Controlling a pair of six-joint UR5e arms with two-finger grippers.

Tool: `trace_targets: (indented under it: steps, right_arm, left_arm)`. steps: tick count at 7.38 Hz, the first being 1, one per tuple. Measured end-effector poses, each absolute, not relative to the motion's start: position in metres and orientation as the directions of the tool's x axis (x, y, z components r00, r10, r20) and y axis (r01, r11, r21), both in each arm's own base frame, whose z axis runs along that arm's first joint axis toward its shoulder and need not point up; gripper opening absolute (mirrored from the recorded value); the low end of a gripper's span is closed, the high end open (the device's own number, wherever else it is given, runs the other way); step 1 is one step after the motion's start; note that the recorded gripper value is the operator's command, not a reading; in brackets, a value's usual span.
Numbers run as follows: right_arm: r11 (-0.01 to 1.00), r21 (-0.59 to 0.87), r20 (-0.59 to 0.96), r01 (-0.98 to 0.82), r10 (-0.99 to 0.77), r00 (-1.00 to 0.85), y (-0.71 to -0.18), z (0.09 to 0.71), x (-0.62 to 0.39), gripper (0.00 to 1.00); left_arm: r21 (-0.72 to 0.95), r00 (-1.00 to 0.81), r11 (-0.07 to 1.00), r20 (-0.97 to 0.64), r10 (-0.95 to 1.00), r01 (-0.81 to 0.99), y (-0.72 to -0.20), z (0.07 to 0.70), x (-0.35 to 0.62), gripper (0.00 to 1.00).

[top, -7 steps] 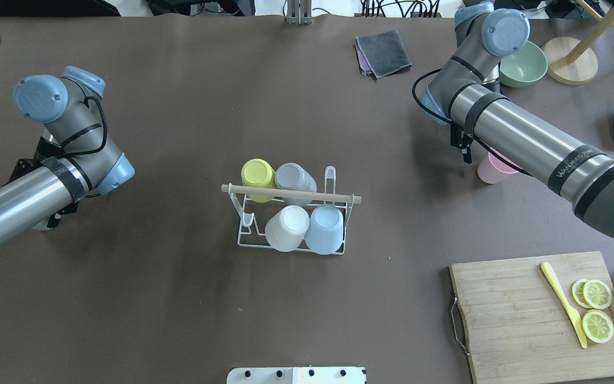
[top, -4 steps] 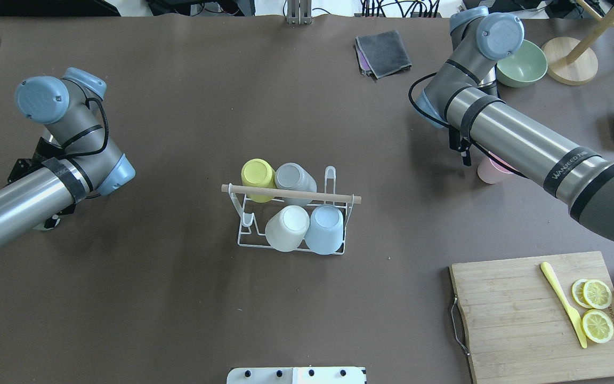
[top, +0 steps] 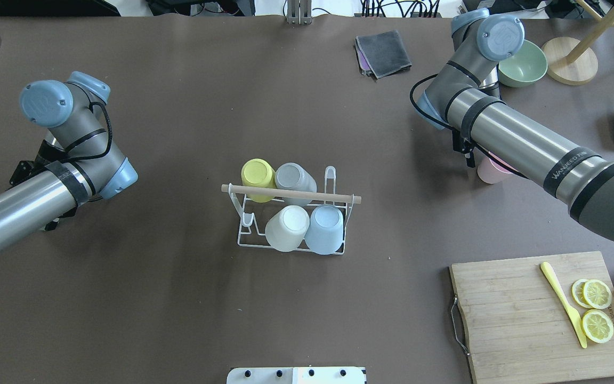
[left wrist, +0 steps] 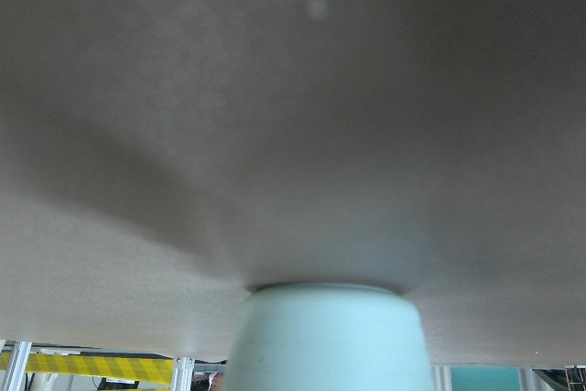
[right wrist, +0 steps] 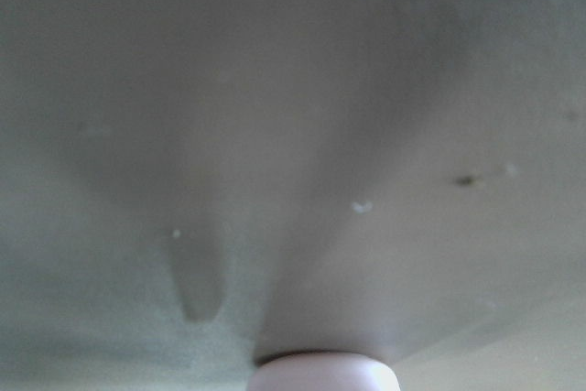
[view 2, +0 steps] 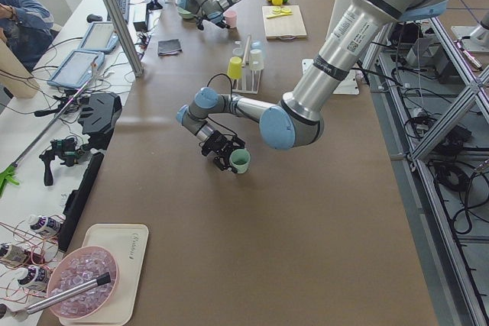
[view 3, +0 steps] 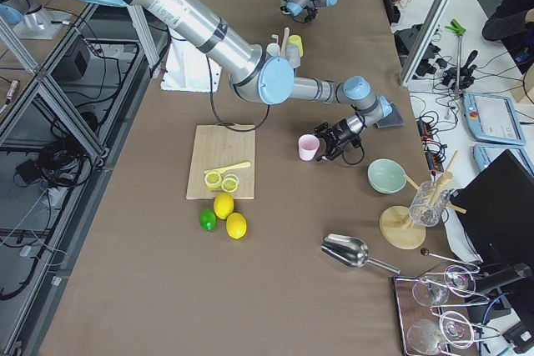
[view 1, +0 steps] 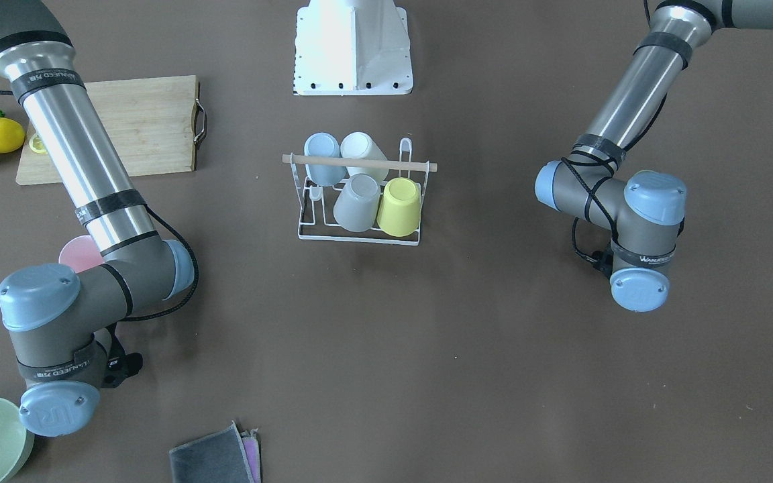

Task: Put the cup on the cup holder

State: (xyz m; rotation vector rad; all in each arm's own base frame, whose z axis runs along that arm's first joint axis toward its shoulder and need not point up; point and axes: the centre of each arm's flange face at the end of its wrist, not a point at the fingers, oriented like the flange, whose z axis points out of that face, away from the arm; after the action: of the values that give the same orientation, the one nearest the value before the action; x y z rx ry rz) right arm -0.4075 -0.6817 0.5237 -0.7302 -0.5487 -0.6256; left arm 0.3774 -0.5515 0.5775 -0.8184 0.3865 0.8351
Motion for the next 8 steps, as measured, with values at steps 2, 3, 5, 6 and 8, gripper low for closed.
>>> trace_targets:
  steps: [2, 3, 5, 6, 8]
  right_arm:
    - [0.577, -0.435, 0.651, 0.691, -0.329, 0.685, -0.681, 0.525, -0.407, 1.0]
    - [0.571, -0.439, 0.652, 0.694, -0.329, 0.683, -0.68, 0.527, -0.407, 1.0]
    - [0.555, -0.45, 0.656, 0.7, -0.326, 0.681, -0.678, 0.526, -0.406, 1.0]
    - [0.548, -0.458, 0.656, 0.699, -0.322, 0.682, -0.676, 0.526, -0.406, 1.0]
    - [0.537, -0.47, 0.654, 0.701, -0.321, 0.685, -0.672, 0.527, -0.41, 1.0]
  left_arm:
    - [-0.487, 0.627, 0.394, -0.589, 0.51, -0.779, -0.552, 0.578, 0.377, 0.98]
    - [-0.488, 0.626, 0.392, -0.588, 0.513, -0.78, -0.551, 0.578, 0.377, 0.98]
    - [-0.488, 0.623, 0.388, -0.587, 0.516, -0.781, -0.549, 0.578, 0.38, 0.98]
    - [-0.488, 0.623, 0.387, -0.587, 0.517, -0.782, -0.549, 0.578, 0.381, 0.98]
    - [-0.489, 0.621, 0.384, -0.586, 0.52, -0.783, -0.547, 0.578, 0.383, 0.98]
